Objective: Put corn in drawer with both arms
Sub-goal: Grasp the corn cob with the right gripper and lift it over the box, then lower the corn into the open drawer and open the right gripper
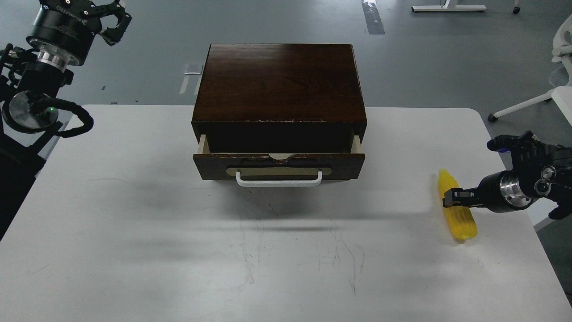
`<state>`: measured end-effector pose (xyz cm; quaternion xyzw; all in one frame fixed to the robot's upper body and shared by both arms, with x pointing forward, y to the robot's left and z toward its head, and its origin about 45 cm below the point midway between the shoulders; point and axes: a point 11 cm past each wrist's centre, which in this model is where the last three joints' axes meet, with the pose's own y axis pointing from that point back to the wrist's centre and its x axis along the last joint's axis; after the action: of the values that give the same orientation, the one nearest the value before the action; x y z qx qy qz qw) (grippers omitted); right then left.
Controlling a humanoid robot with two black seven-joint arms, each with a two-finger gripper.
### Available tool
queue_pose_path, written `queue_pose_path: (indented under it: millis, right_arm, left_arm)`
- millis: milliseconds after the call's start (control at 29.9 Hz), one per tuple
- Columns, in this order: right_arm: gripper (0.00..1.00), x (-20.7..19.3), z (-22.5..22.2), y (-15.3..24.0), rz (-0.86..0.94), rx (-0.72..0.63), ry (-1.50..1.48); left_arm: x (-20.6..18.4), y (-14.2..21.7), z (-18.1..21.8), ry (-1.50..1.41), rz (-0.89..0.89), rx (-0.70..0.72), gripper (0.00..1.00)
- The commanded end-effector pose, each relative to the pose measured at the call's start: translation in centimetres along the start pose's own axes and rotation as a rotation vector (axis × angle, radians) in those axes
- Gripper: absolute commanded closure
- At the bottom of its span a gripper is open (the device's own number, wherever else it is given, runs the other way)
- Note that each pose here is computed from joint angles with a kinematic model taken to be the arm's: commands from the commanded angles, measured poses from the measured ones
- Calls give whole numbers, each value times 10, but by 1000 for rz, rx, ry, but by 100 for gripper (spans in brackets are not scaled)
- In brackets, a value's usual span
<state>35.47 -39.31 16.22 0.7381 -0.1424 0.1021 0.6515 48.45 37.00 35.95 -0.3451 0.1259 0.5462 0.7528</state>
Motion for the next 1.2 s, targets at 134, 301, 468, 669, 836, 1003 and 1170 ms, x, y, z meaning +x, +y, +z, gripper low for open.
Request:
queue_pose_path:
  millis: [134, 301, 468, 669, 836, 1003, 1170]
  right_arm:
    - [100, 41, -33, 26, 93, 62, 50]
    - [100, 99, -98, 86, 244, 156, 194]
    - [100, 133, -199, 136, 370, 208, 498]
    - [100, 130, -309, 166, 452, 234, 843]
    - [100, 102, -359, 176, 472, 228, 1096]
    - [100, 74, -376, 176, 470, 212, 1366]
    - [100, 48, -363, 164, 357, 169, 1617]
  left_arm:
    - [-1, -1, 0, -2, -4, -1, 2]
    - [-3, -2, -4, -7, -11, 14, 2]
    - [-4, -2, -4, -8, -14, 16, 2]
    - [-4, -1, 2, -14, -16, 10, 2]
    - [6, 4, 21, -55, 2, -4, 2]
    - [10, 7, 31, -73, 11, -13, 2]
    - [14, 10, 36, -82, 20, -18, 2]
